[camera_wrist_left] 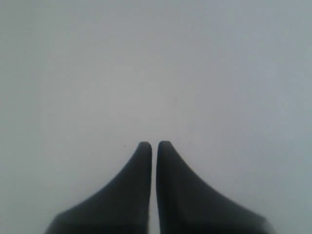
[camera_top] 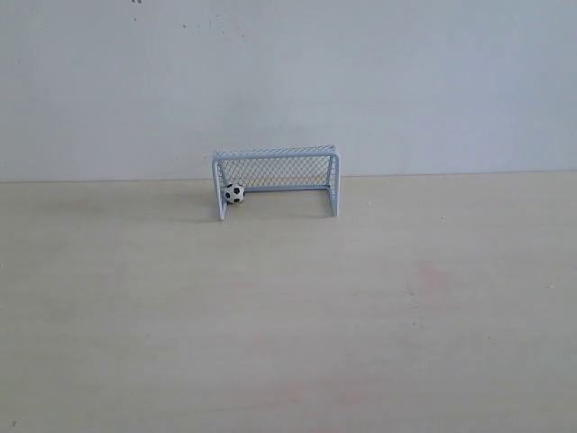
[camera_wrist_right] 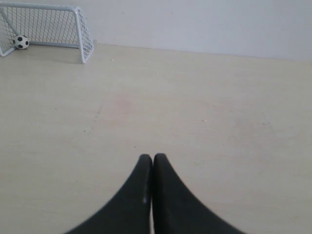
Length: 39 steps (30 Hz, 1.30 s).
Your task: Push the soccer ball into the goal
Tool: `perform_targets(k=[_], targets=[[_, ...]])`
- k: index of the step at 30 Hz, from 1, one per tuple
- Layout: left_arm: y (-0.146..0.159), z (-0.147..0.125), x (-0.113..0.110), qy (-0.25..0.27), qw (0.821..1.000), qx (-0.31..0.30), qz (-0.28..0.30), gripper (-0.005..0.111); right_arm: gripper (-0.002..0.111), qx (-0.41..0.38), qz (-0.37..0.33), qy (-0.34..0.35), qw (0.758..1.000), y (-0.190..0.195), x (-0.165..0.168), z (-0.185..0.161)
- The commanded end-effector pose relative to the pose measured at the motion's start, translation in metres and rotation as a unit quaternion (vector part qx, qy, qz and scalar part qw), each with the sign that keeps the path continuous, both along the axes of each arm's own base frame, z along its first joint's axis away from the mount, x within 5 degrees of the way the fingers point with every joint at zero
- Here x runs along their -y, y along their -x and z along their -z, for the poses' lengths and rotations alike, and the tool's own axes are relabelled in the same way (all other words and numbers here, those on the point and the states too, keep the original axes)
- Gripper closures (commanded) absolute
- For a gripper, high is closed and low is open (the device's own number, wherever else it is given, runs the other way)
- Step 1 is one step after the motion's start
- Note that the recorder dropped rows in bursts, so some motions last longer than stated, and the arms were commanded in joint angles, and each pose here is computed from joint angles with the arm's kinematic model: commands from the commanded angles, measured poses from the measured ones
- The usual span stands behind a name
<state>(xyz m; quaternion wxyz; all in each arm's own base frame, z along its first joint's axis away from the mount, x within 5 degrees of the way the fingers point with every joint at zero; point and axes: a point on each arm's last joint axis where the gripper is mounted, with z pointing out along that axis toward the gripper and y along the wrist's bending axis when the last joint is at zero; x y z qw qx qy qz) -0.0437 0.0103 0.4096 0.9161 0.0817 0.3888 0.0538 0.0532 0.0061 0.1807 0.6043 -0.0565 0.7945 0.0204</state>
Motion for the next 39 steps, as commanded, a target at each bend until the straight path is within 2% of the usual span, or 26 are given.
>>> perform_targets(k=[1, 4, 7, 11, 13, 16, 19, 22, 28, 33, 36, 37, 39], targets=[[0.001, 0.0, -0.001, 0.002, 1.0, 0.004, -0.004, 0.102, 0.109, 0.006, -0.001, 0.0, 1.0, 0.0, 0.0, -0.001], [-0.003, 0.004, 0.002, -0.019, 1.0, -0.007, -0.007, 0.102, 0.109, 0.006, -0.001, -0.001, 1.0, 0.0, 0.0, -0.001], [-0.017, 0.02, 0.007, -0.026, 0.999, -0.041, -0.021, 0.102, 0.109, 0.006, -0.001, -0.001, 1.0, 0.0, 0.0, -0.001], [-0.039, 0.048, 0.011, 0.015, 0.993, -0.117, -0.018, 0.102, 0.109, 0.006, -0.001, -0.001, 1.0, 0.0, 0.0, -0.001], [-0.049, 0.065, 0.011, 0.044, 0.982, -0.183, -0.013, 0.102, 0.109, 0.006, -0.001, -0.001, 1.0, 0.0, 0.0, -0.001], [-0.061, 0.094, 0.011, 0.078, 0.953, -0.293, -0.008, 0.102, 0.109, 0.006, -0.001, -0.001, 1.0, 0.0, 0.0, -0.001], [-0.071, 0.119, 0.012, 0.112, 0.928, -0.356, 0.008, 0.102, 0.109, 0.006, -0.001, -0.001, 1.0, 0.0, 0.0, -0.001], [-0.08, 0.141, 0.013, 0.138, 0.917, -0.374, 0.02, 0.102, 0.109, 0.006, -0.001, -0.001, 1.0, 0.0, 0.0, -0.001], [-0.094, 0.177, 0.012, 0.144, 0.916, -0.373, 0.018, 0.102, 0.109, 0.006, -0.001, -0.001, 1.0, 0.0, 0.0, -0.001], [-0.098, 0.195, 0.012, 0.146, 0.909, -0.39, 0.015, 0.102, 0.109, 0.006, -0.001, -0.001, 1.0, 0.0, 0.0, -0.001], [-0.1, 0.21, 0.012, 0.113, 0.906, -0.407, -0.001, 0.102, 0.109, 0.006, -0.001, -0.001, 1.0, 0.0, 0.0, -0.001], [-0.1, 0.209, 0.012, 0.102, 0.911, -0.4, -0.005, 0.102, 0.109, 0.006, -0.001, -0.001, 1.0, 0.0, 0.0, -0.001], [-0.1, 0.214, 0.012, 0.1, 0.9, -0.424, -0.006, 0.102, 0.109, 0.006, -0.001, -0.001, 1.0, 0.0, 0.0, -0.001]])
